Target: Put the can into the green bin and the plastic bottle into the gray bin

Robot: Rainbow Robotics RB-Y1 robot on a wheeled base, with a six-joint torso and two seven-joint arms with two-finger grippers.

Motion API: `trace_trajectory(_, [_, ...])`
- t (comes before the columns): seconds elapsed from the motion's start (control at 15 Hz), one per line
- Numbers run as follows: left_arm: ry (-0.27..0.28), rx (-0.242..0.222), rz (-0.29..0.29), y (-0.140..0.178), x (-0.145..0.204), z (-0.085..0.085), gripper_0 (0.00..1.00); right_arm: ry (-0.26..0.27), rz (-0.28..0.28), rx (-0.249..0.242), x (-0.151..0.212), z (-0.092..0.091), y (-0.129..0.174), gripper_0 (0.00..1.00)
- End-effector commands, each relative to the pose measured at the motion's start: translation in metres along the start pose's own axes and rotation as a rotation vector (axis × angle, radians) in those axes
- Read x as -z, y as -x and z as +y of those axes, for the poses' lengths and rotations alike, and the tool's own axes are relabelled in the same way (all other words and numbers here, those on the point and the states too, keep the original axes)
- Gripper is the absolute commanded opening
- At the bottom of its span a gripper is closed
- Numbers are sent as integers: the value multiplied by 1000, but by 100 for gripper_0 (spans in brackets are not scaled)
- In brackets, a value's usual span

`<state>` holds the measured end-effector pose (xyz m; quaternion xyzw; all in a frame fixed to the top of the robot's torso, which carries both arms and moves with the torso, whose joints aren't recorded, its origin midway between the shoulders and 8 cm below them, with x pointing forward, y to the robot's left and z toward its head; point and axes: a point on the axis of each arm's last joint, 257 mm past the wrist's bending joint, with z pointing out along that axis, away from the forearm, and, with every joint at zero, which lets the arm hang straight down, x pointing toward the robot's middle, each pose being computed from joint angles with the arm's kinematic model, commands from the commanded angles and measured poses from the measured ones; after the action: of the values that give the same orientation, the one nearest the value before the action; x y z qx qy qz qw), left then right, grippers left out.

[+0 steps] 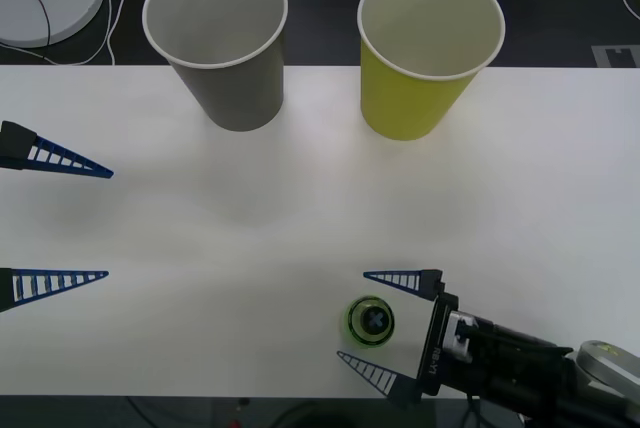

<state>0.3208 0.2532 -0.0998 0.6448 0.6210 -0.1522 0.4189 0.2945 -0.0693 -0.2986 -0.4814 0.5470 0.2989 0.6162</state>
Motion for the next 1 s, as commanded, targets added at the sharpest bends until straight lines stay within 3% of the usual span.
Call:
trace_trajectory(0.07, [0, 0, 0, 0, 0, 0, 100, 9, -2, 0, -2, 4, 0, 100])
trace_trajectory(0.2, [0, 0, 0, 0, 0, 0, 100, 10, -3, 0, -2, 3, 1, 100])
trace_trajectory(0.27, [0, 0, 0, 0, 0, 0, 100, 10, -3, 1, -2, 3, 1, 85])
trace_trajectory(0.33, [0, 0, 0, 0, 0, 0, 100, 11, -3, -2, -3, 3, 1, 29])
trace_trajectory(0.4, [0, 0, 0, 0, 0, 0, 100, 11, -5, -4, -3, 3, 1, 0])
trace_trajectory(1.0, [0, 0, 0, 0, 0, 0, 100, 9, -3, -11, -1, 0, 2, 0])
